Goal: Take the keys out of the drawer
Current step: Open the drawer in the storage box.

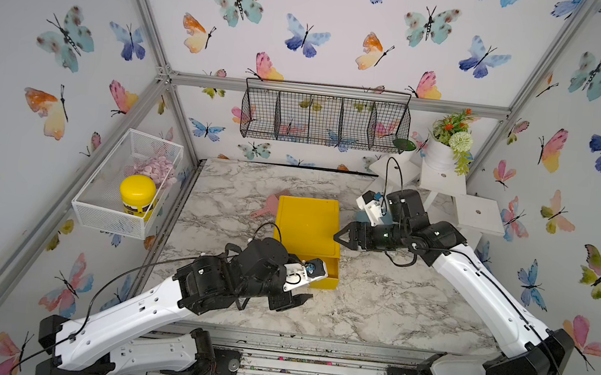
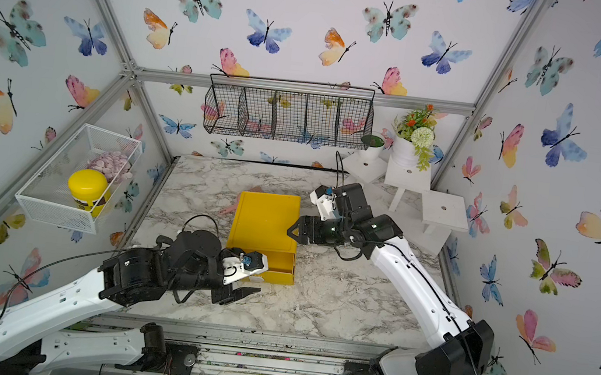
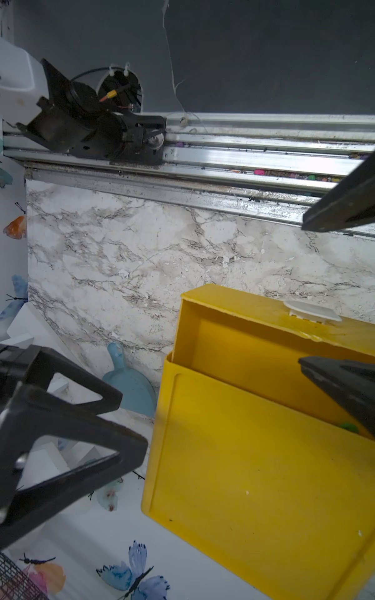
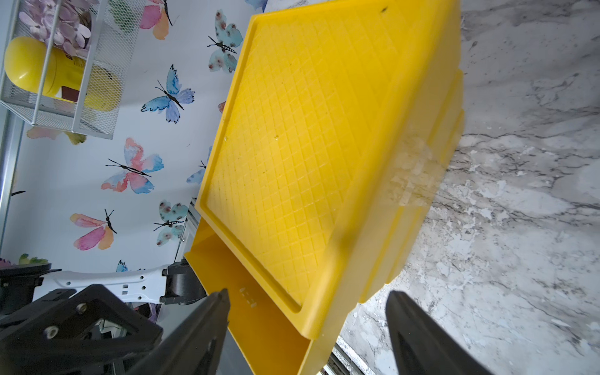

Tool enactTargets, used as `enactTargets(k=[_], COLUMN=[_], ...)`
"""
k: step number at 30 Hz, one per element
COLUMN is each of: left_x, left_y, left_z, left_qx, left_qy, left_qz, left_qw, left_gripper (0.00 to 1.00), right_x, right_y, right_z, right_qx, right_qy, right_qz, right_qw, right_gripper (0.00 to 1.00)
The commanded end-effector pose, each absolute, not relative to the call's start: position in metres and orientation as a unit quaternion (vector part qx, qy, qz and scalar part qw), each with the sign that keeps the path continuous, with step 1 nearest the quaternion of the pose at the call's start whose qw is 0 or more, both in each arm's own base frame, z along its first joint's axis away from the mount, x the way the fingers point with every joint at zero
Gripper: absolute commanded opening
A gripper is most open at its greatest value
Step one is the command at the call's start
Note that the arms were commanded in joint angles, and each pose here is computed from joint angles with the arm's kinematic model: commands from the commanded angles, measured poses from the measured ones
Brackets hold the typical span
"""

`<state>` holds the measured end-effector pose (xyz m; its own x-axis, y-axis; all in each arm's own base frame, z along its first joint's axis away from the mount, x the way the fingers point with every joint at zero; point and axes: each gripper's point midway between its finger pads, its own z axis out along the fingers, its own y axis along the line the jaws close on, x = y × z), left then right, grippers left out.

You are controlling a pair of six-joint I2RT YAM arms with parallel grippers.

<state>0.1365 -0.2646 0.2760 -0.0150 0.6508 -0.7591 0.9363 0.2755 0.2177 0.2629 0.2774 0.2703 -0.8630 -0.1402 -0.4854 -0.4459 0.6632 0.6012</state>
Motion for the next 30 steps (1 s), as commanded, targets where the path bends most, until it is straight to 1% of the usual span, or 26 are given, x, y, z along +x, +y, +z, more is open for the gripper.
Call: enactTargets(k=[1, 3, 7, 10, 14, 17, 20, 24, 30], left_x=[0.158, 0.164, 0.163, 0.158, 0.14, 0.131, 0.125, 0.109, 0.097], left_y=[-0.264, -0.265, -0.264, -0.264, -0.263, -0.262, -0.261, -0.257, -0.255], left_z=[0.275, 0.264, 0.242, 0.234, 0.219, 0.219, 0.226, 0.223, 0.225], left_qx=[0.556, 0.557, 0.574, 0.585, 0.61, 0.617, 0.617, 0.627, 0.635], left_qy=[0.691, 0.695, 0.703, 0.702, 0.702, 0.701, 0.7, 0.7, 0.701], left_qz=[-0.134, -0.117, -0.103, -0.106, -0.13, -0.147, -0.161, -0.183, -0.202], left_qw=[0.443, 0.44, 0.408, 0.391, 0.344, 0.325, 0.321, 0.29, 0.256], left_gripper=[0.71, 0.71, 0.71, 0.71, 0.7, 0.69, 0.69, 0.69, 0.69], right_x=[0.266, 0.268, 0.271, 0.273, 0.273, 0.272, 0.271, 0.272, 0.272], right_y=[0.278, 0.278, 0.28, 0.282, 0.284, 0.284, 0.284, 0.285, 0.285], right_z=[0.275, 0.276, 0.28, 0.283, 0.283, 0.284, 0.285, 0.287, 0.288], right_qx=[-0.172, -0.171, -0.171, -0.172, -0.173, -0.176, -0.178, -0.182, -0.196], right_qy=[0.889, 0.889, 0.888, 0.887, 0.886, 0.886, 0.885, 0.884, 0.888], right_qz=[0.367, 0.366, 0.367, 0.369, 0.371, 0.371, 0.372, 0.372, 0.362], right_qw=[0.211, 0.215, 0.219, 0.219, 0.218, 0.217, 0.216, 0.217, 0.205], right_gripper=[0.82, 0.82, 0.82, 0.82, 0.82, 0.82, 0.82, 0.82, 0.82])
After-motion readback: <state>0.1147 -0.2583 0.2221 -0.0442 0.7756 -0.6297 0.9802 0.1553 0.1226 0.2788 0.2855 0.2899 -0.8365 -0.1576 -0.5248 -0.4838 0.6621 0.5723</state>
